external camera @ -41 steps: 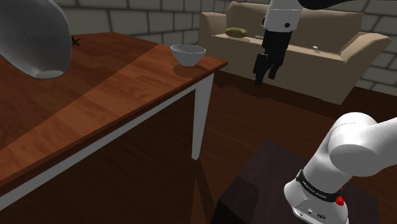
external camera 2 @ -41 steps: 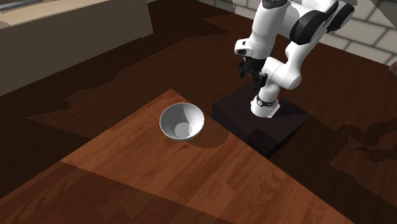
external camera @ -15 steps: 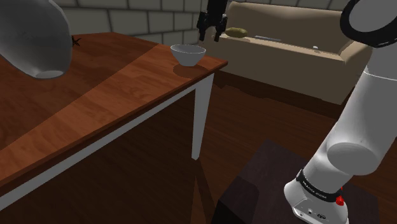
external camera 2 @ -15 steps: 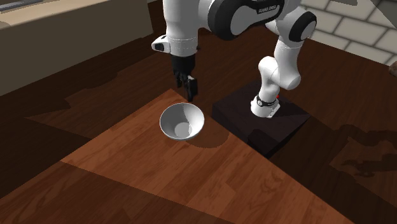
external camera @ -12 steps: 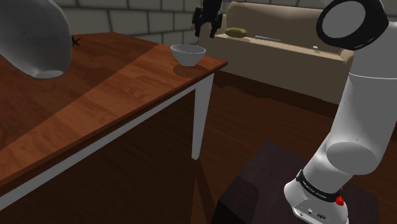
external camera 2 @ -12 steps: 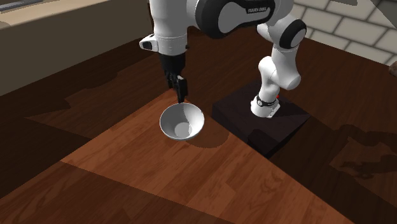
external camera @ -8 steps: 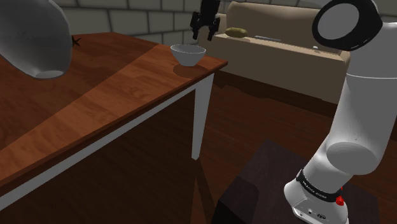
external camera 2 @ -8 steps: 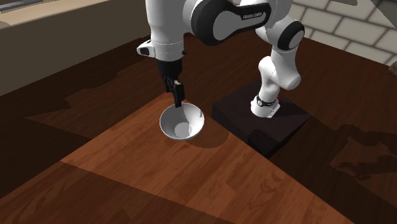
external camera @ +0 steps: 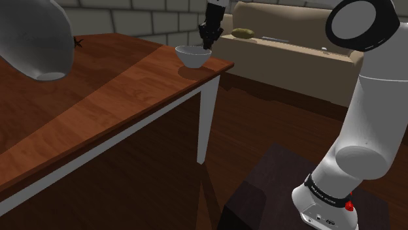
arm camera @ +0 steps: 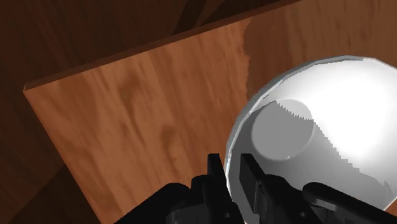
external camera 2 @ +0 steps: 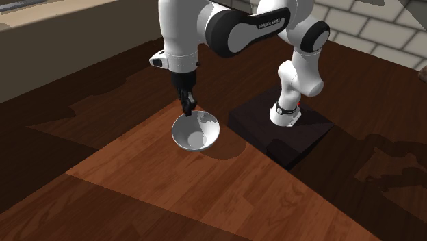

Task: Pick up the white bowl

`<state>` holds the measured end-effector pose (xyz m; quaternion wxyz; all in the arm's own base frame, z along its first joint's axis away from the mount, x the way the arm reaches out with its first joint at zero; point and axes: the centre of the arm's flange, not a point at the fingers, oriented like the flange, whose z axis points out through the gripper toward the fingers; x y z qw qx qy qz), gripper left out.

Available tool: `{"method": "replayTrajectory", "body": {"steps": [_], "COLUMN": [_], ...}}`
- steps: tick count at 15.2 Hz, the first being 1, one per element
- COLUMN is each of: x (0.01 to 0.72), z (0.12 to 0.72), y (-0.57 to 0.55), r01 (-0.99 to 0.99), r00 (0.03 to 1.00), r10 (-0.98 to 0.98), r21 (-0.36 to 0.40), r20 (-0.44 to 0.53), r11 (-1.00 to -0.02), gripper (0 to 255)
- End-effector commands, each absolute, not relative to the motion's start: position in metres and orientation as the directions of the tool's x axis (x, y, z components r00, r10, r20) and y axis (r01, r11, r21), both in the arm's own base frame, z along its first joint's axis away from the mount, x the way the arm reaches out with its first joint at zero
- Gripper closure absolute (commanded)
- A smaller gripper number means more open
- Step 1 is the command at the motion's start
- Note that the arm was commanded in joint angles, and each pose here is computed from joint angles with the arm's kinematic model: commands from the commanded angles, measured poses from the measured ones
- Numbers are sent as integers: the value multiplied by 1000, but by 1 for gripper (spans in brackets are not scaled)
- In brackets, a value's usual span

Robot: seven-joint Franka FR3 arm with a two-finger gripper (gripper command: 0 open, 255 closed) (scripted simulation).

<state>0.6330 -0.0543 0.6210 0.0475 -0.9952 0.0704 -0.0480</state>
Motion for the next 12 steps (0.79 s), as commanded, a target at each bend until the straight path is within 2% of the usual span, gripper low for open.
{"method": "replayTrajectory", "body": {"steps": [1, 7, 12], "x": [633, 634, 634], "z": [621, 620, 647], "y": [-54, -54, -54], "r01": [-136, -136, -136], "r00": [985, 985, 985], "r10": [-145, -145, -145], "r21": [-101, -101, -101], "r20": [89, 89, 89], "r11": [-986, -986, -986], "gripper": [255, 255, 255]}}
